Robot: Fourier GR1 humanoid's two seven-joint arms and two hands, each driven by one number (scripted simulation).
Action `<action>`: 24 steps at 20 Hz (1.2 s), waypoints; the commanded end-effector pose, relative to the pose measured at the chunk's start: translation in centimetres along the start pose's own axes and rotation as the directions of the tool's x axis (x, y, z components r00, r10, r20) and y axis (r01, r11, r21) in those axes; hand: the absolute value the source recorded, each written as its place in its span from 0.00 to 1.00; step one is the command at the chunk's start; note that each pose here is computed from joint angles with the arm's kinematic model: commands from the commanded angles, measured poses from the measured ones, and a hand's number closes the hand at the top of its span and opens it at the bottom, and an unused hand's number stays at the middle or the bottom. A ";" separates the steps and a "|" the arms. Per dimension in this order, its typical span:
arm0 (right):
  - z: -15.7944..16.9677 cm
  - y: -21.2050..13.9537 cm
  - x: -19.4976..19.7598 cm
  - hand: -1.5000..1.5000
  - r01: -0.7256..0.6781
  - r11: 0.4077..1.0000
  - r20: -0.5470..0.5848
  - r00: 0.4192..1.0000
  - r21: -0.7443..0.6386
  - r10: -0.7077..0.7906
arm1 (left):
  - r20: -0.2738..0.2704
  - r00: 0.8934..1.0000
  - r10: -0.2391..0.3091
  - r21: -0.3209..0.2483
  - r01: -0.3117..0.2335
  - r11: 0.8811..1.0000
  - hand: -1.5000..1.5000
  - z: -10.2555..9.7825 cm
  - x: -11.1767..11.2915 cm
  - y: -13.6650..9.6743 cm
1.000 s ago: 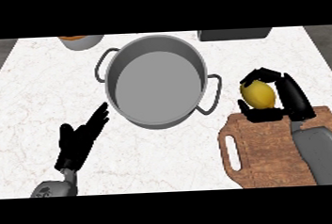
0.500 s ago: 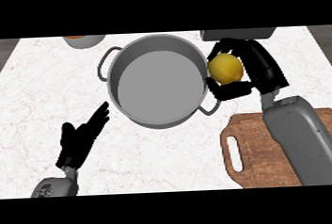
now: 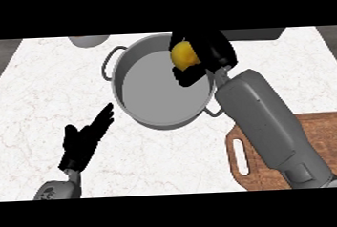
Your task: Pick the lemon from the cutting board and place it in the pot
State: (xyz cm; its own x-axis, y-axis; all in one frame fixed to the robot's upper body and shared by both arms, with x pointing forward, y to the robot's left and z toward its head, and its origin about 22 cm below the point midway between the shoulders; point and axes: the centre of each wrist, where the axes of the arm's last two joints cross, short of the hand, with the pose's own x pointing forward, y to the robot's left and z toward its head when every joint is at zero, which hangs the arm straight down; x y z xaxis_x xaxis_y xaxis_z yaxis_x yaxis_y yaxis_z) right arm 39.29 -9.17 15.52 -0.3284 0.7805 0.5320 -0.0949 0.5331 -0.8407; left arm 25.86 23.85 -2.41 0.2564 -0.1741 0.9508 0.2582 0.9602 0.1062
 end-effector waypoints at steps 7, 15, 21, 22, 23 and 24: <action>-3.7 2.9 2.5 1.00 -0.466 0.876 -0.092 0.873 0.129 0.478 | 0.001 1.000 -0.010 -0.009 0.010 1.000 0.50 -0.4 0.8 0.1; -4.9 6.0 1.2 0.00 -0.312 0.818 -0.341 0.793 0.483 0.504 | 0.012 1.000 -0.012 -0.034 0.013 0.999 0.50 -1.0 1.6 -0.9; -3.8 7.5 0.3 0.00 -0.164 0.919 -0.289 0.917 0.359 0.276 | 0.014 1.000 -0.026 -0.067 0.027 0.997 0.50 -1.1 1.7 -0.1; -4.3 6.4 1.0 0.00 -0.090 0.954 -0.287 0.942 0.285 0.174 | 0.034 0.999 -0.032 -0.053 0.034 0.998 0.50 -2.0 1.4 -1.5; -4.5 5.7 1.7 0.00 -0.042 0.978 -0.271 0.958 0.202 0.097 | 0.031 0.999 -0.032 -0.064 0.034 0.997 0.50 -2.4 2.5 -1.6; -4.1 5.9 1.1 0.00 0.009 0.993 -0.249 0.968 0.116 0.021 | 0.026 0.999 -0.024 -0.047 0.025 0.999 0.50 -1.6 1.4 -1.4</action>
State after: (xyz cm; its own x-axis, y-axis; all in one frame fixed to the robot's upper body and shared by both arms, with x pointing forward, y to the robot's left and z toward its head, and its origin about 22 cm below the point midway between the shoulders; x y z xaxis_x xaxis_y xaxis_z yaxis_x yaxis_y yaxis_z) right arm 42.31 -3.52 10.99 -0.0588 0.9456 0.3200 -0.3270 0.2847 -0.9011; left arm 27.47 22.02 -1.53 0.2269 -0.1942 0.9544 0.3141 0.9421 0.1170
